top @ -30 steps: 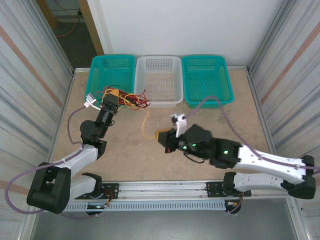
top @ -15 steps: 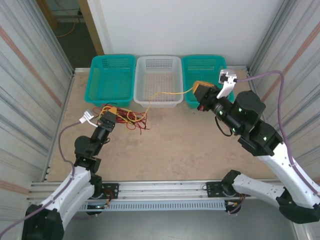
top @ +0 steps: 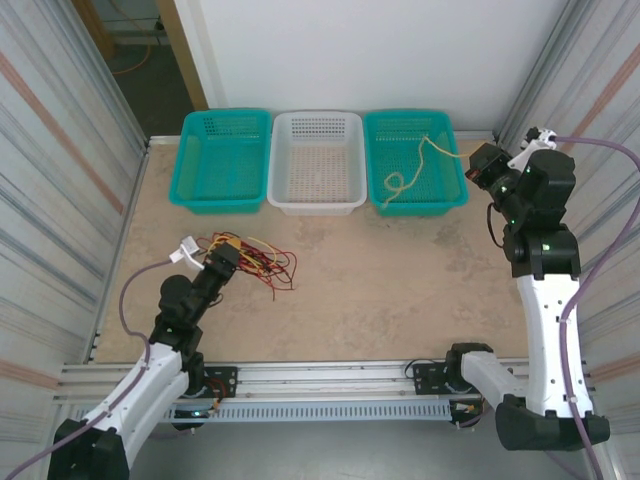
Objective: Untangle the cables
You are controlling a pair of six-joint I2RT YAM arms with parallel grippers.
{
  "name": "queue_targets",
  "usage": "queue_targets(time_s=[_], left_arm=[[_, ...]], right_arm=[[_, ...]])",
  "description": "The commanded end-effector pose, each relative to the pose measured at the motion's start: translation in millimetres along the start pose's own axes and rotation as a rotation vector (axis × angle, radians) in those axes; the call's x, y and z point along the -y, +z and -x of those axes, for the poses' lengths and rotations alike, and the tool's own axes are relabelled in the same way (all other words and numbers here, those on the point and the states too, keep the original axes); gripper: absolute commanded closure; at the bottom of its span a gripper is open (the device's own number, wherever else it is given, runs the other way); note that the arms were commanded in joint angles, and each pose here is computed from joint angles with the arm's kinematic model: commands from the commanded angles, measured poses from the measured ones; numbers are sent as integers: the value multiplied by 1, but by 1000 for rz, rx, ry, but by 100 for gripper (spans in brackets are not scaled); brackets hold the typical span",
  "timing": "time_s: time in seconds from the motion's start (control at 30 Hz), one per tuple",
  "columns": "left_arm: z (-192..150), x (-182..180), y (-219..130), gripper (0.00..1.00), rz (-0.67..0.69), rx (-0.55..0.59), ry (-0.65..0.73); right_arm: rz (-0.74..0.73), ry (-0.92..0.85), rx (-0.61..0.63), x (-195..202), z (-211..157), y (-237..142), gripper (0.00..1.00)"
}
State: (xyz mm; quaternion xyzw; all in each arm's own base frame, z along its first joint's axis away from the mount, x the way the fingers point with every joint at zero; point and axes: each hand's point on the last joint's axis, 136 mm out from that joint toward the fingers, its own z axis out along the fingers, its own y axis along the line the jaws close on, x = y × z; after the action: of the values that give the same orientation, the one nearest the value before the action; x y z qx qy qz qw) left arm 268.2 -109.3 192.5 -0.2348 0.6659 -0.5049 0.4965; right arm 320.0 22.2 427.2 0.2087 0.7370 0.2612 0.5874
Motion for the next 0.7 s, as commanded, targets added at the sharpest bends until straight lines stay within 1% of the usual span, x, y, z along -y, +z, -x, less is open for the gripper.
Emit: queue_targets(time_s=[0.0,0.1,0.2,0.33,0.37,0.4,0.43,0.47,0.5,0.53,0.6,0.63,0.67], left_arm=[[-10,6,2,100,-20,-36,-8],[-30,5,8,100,14,-90,6],[-51,4,15,100,43,-146,19],[-76,1,30,100,92,-228,15],[-81,2,35,95,87,-246,8],[-86,4,39,87,76,-260,2],[-90,6,43,70,71,-275,-6],[-93,6,47,56,74,-290,-12],[-97,7,51,44,82,-312,-14],[-101,7,55,35,99,-337,-12],[-106,5,59,24,132,-364,-2],[-107,5,59,10,143,-373,6],[-107,4,58,2,158,-377,12]], right_arm=[[121,27,-54,-21,-11,-10,100],[183,8,-72,-35,-20,-17,100],[286,-20,-94,-57,-33,-28,100],[371,-61,-149,-80,-57,-38,100],[378,-79,-164,-83,-63,-39,100],[383,-95,-177,-86,-70,-40,100],[384,-114,-188,-89,-75,-40,100],[384,-129,-199,-90,-80,-40,100],[384,-145,-207,-93,-85,-41,100],[383,-159,-214,-94,-88,-41,100],[385,-183,-226,-98,-95,-42,100],[384,-192,-231,-99,-97,-41,100],[384,-199,-235,-100,-99,-41,100]])
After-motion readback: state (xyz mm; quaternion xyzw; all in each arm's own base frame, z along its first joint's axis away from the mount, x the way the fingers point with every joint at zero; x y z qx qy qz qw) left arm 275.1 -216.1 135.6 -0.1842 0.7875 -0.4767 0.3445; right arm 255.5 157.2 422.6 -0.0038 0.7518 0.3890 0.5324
